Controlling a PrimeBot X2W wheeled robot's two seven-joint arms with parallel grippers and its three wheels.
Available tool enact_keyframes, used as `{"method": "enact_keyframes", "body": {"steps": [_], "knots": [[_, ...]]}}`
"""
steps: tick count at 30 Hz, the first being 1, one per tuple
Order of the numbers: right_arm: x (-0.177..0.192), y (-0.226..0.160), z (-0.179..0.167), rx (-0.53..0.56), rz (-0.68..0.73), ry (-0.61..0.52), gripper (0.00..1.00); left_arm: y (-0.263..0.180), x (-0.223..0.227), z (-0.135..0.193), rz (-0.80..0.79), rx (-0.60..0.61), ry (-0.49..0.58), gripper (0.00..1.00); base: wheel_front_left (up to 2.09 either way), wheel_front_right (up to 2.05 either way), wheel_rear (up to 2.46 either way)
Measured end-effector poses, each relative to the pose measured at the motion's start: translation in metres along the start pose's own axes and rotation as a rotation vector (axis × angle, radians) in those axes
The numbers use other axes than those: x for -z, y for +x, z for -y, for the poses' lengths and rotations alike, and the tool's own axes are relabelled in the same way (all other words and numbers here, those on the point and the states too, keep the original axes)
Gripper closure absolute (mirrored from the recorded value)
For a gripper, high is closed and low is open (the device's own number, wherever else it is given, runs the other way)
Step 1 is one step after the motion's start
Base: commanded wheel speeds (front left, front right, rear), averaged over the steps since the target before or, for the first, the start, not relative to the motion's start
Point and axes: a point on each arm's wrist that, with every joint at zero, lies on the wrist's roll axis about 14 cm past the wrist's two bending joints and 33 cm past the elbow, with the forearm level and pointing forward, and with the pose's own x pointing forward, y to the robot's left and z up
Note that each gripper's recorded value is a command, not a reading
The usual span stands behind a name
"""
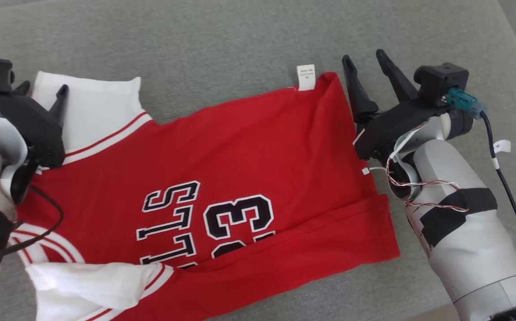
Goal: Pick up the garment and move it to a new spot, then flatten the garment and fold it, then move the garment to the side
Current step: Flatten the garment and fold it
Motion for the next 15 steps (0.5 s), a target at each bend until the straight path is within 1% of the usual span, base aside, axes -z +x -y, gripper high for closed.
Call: {"method": "enact_keyframes", "body": {"steps": [6, 7, 8, 10, 13, 15], "knots": [[0.009, -0.003, 0.01, 0.012, -0.034, -0.011, 0.0, 0.018, 0.011, 0.001, -0.037, 0.001, -0.017, 0.0, 0.0, 0.0, 0.0], [0.011, -0.004, 0.01, 0.012, -0.046, -0.013, 0.0, 0.02, 0.011, 0.003, -0.039, 0.005, -0.021, 0.28, 0.0, 0.0, 0.0], [0.015, -0.004, 0.011, 0.012, -0.065, -0.014, 0.0, 0.021, 0.012, 0.006, -0.038, 0.013, -0.026, 1.0, 0.0, 0.0, 0.0], [0.021, -0.005, 0.008, 0.004, -0.102, -0.009, 0.0, 0.02, 0.014, 0.012, -0.049, 0.03, -0.011, 1.0, 0.0, 0.0, 0.0], [0.017, -0.005, 0.006, -0.008, -0.113, -0.006, 0.0, 0.016, 0.005, 0.016, 0.0, 0.037, -0.02, 1.0, 0.0, 0.0, 0.0], [0.016, -0.005, 0.002, -0.022, -0.139, 0.005, 0.0, 0.009, -0.004, 0.018, 0.039, 0.045, -0.008, 1.0, 0.0, 0.0, 0.0]]}}
